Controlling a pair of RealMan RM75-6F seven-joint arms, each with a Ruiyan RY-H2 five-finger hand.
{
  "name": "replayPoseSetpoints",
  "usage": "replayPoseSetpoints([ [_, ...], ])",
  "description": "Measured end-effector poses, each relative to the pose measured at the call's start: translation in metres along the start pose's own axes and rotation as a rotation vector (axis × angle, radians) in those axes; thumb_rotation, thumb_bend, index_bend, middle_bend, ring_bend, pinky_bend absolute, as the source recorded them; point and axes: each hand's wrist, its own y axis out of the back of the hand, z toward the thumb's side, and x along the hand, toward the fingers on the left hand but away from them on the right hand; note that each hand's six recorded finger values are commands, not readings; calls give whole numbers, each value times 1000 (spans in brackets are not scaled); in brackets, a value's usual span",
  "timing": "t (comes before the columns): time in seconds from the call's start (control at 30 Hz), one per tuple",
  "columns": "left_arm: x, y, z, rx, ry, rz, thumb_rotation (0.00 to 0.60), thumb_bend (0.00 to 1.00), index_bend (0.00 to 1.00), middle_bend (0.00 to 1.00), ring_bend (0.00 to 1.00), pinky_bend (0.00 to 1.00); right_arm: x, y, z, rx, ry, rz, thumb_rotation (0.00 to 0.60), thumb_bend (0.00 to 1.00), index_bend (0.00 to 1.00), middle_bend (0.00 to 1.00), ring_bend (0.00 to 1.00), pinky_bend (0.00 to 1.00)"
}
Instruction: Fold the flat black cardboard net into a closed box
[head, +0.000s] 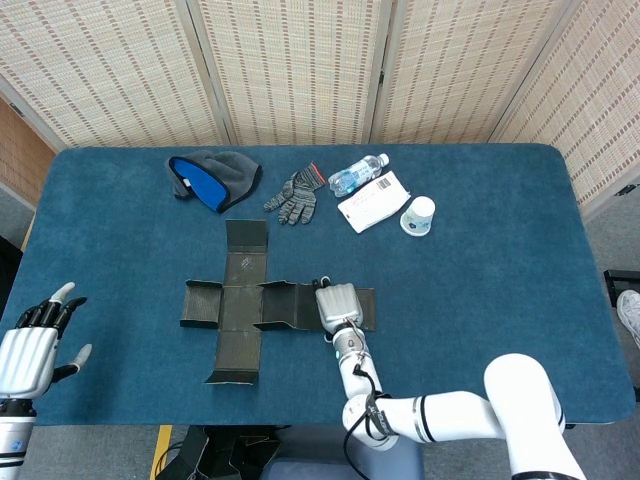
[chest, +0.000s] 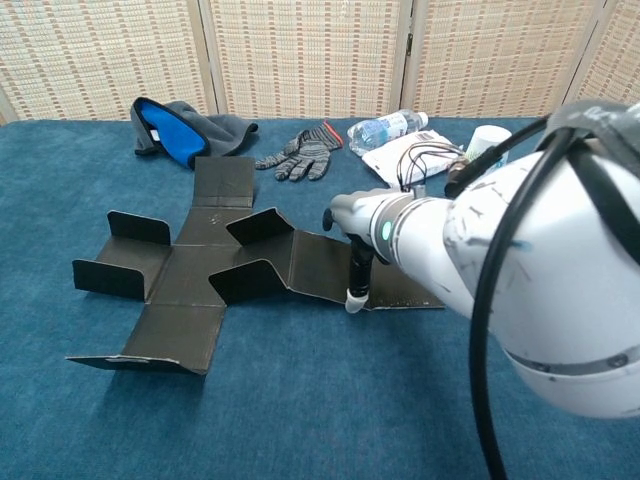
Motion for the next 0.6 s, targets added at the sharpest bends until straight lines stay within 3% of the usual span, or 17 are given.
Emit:
replayPoseSetpoints([
  [0.6, -1, -1, -9, -3, 11, 2, 600, 252, 201, 103, 175, 230, -14, -6, 19, 6, 2, -17, 600, 46, 104, 137, 781, 923],
])
